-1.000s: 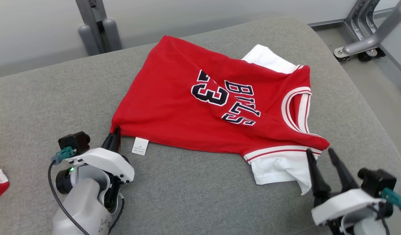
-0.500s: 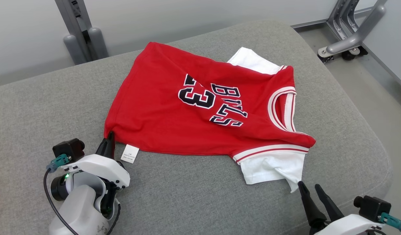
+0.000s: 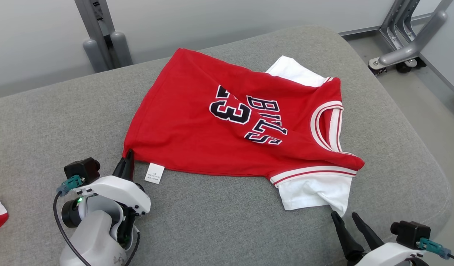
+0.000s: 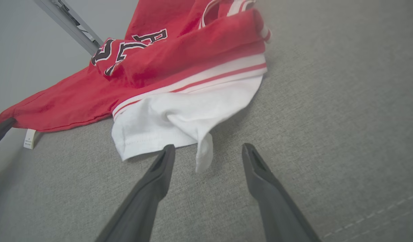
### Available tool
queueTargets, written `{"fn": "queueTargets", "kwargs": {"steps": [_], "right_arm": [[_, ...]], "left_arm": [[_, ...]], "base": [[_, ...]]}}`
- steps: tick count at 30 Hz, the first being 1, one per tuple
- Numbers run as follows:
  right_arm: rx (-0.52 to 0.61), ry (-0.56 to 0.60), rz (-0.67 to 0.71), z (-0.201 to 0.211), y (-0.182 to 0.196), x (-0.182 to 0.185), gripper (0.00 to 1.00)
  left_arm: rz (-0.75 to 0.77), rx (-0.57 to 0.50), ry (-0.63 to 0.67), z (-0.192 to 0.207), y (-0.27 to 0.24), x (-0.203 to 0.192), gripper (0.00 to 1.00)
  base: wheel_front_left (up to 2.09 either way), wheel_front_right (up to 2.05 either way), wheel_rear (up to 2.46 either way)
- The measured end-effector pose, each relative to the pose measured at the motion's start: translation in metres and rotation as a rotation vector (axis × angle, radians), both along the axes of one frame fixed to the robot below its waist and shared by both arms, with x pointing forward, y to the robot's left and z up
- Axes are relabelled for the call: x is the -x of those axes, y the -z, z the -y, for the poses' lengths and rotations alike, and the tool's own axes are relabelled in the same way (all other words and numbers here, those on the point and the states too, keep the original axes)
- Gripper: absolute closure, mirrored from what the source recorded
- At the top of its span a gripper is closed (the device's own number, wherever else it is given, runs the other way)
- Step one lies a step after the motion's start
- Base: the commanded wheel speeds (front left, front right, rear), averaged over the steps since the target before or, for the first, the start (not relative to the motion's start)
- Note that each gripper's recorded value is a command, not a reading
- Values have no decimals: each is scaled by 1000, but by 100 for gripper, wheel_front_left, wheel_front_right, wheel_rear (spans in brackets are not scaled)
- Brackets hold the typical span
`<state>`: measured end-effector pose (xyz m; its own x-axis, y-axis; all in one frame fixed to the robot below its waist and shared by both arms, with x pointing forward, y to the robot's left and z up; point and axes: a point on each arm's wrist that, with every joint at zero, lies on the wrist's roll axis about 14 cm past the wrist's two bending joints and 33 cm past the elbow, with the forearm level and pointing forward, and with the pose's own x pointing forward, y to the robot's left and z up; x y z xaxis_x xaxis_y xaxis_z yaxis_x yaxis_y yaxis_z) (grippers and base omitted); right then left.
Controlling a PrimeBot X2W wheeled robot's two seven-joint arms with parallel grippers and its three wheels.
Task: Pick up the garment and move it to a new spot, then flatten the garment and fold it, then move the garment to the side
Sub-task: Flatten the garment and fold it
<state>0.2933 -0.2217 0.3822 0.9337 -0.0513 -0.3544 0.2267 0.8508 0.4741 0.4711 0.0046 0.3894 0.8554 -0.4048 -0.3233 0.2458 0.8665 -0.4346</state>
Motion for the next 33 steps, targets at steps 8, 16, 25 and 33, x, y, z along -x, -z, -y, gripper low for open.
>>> {"fn": "queueTargets", "kwargs": {"steps": [8, 16, 25, 33], "right_arm": [[40, -23, 5, 3, -2, -5, 100], [42, -31, 14, 2, -4, -10, 100], [-52, -62, 132, -6, -43, -28, 100], [-113, -97, 302, 15, -117, -63, 100]], "left_arm": [[-12, -7, -4, -3, 5, 1, 100], [-15, -9, -15, -7, 6, 0, 100], [-12, 51, -65, -15, -5, -1, 100], [-45, 242, -128, -15, -36, -5, 100]], "base": [[0, 0, 0], [0, 0, 0], [0, 0, 0], [0, 0, 0]]}}
